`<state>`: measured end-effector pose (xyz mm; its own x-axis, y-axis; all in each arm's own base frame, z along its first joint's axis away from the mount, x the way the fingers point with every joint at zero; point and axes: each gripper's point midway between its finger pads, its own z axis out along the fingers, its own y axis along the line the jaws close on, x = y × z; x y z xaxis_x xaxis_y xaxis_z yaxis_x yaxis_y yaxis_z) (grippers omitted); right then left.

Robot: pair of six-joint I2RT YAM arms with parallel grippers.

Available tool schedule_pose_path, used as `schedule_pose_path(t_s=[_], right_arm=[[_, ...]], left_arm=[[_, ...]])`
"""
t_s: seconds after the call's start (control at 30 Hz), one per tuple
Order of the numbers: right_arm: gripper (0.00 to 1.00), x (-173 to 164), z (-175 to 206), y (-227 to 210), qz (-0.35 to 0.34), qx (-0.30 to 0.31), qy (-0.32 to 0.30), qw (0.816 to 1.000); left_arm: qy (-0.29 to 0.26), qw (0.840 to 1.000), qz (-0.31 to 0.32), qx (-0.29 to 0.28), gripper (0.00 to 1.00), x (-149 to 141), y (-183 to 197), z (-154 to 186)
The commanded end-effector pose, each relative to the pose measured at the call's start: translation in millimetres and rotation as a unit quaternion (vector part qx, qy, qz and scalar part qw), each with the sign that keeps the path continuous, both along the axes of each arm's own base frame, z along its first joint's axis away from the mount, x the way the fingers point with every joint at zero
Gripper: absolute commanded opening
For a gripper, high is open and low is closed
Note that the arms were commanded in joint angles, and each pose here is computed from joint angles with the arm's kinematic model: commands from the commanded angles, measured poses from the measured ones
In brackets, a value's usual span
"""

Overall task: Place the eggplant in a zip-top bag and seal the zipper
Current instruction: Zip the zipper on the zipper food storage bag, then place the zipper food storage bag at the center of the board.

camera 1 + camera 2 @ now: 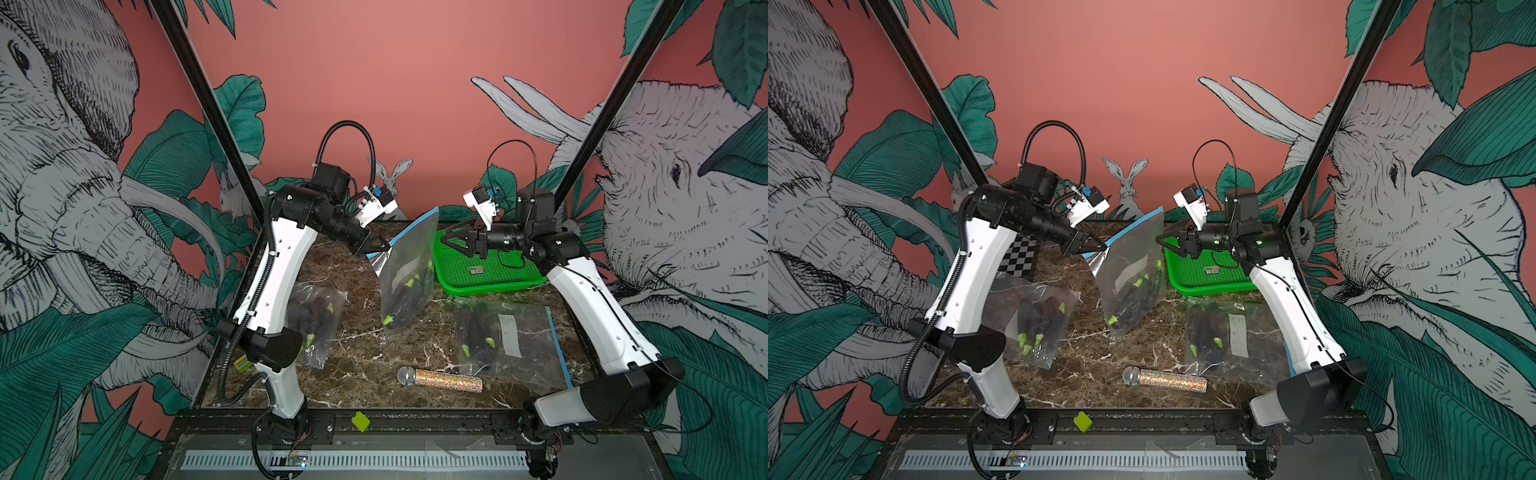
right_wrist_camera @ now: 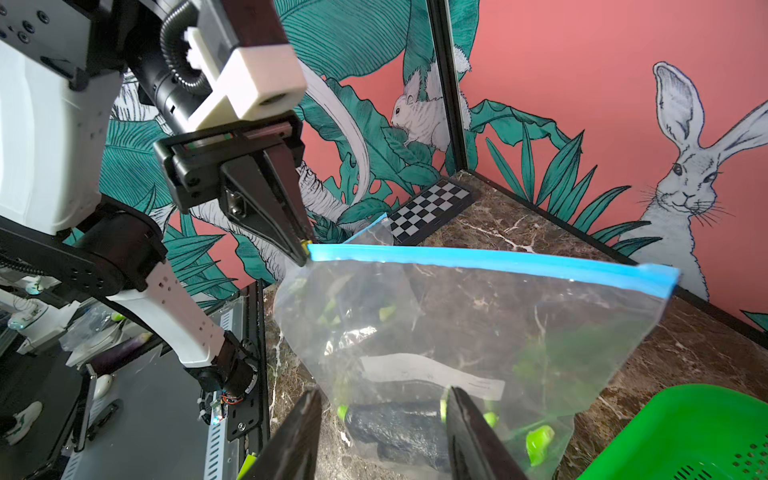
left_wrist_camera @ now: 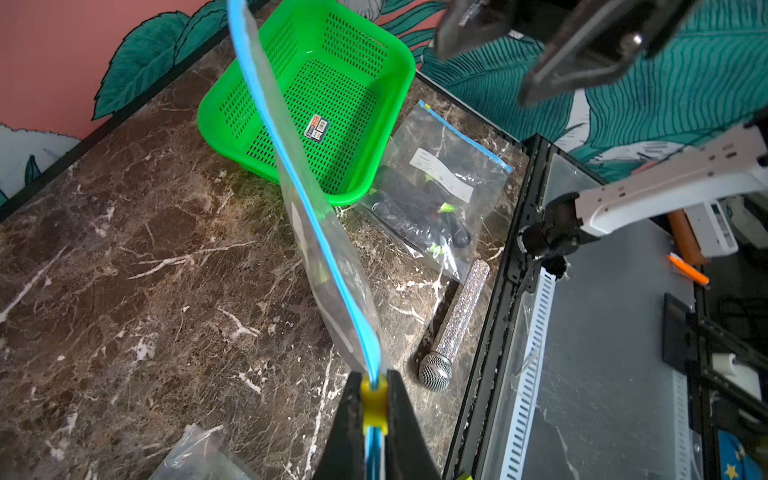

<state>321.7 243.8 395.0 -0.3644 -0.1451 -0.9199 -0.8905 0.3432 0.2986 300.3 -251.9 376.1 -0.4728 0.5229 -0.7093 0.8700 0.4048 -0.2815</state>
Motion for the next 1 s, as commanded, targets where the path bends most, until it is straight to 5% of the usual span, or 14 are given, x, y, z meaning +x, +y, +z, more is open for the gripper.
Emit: schedule_pose_path(t_s=[0.0, 0.2, 0.47, 0.8, 0.97], right_arm=[[0.48, 9.4, 1.1, 2.2, -0.026, 0.008, -0.009, 1.0], [0.48, 12.9, -11.1, 3.3, -0.035, 0.007, 0.003, 0.999], [0.48, 21.2, -38.4, -7.6, -0.086, -0.021, 0.023, 0.996], [0.48, 43.6, -123.7, -42.9, -0.208, -0.097, 0.045, 0.972], [0.48, 54.7, -152.8, -71.0, -0.255, -0.083, 0.065, 0.961]], left_arm=[[0.029, 0.994, 0.09, -0.057, 0.0, 24.5, -10.5, 21.6], [0.063, 0.97, 0.227, -0.057, 0.0, 59.6, 0.9, -5.4], [0.061, 0.954, 0.291, -0.035, 0.0, 78.2, 39.8, -63.4], [0.052, 0.939, 0.338, 0.026, 0.42, 87.1, 63.1, -122.1], [0.026, 0.925, 0.374, 0.066, 0.67, 91.1, 83.4, -136.9]])
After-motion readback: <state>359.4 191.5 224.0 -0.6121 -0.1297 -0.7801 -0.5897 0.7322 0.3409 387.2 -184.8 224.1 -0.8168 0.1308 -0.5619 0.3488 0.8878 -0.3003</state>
